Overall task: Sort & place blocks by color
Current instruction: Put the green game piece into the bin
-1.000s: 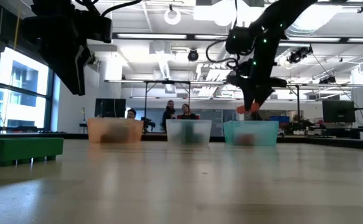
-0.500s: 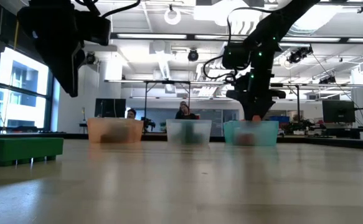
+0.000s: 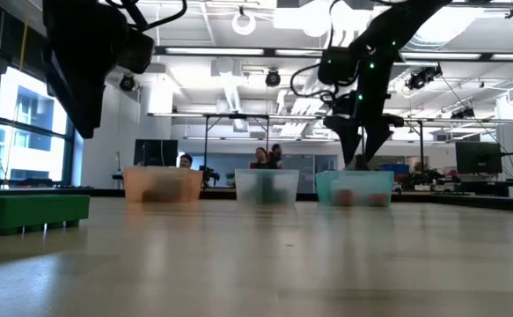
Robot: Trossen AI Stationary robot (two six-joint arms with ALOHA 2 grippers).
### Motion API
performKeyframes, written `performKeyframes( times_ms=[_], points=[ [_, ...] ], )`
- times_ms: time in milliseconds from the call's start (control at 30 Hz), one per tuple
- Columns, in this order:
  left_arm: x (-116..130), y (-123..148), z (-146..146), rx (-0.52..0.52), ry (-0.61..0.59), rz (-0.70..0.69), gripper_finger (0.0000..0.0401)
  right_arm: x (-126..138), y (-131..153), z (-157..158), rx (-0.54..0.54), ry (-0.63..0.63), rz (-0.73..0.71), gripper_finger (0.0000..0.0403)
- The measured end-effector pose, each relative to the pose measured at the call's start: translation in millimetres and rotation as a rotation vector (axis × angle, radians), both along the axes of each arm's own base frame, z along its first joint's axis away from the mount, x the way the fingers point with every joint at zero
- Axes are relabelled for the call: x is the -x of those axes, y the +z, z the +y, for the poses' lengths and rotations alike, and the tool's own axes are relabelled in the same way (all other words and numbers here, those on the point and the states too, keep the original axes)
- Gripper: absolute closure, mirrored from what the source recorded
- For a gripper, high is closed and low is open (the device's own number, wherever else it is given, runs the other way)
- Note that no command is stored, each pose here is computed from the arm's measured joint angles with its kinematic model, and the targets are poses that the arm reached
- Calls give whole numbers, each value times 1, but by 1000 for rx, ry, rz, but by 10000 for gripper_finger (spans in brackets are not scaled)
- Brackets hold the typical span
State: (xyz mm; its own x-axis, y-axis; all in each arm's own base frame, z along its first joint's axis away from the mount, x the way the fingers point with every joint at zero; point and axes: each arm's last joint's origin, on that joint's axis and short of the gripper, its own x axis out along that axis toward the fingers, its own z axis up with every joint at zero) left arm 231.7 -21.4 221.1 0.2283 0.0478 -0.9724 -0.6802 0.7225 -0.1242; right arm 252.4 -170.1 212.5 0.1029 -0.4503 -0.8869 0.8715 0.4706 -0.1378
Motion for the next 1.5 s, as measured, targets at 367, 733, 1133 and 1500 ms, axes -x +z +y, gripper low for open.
performKeyframes(
  times_ms=[367,733,1133,1500],
  points=[
    [0,-1,-8,115,265,5,189,7,19,4,75,43,-2,128],
    [-6,-8,-38,203,425,-23,189,7,19,3,90,58,17,128],
    [-19,-22,-61,161,481,-113,189,7,19,3,87,54,8,128],
    [-37,-48,-72,157,485,-111,190,5,20,3,85,58,-15,128]
  ],
)
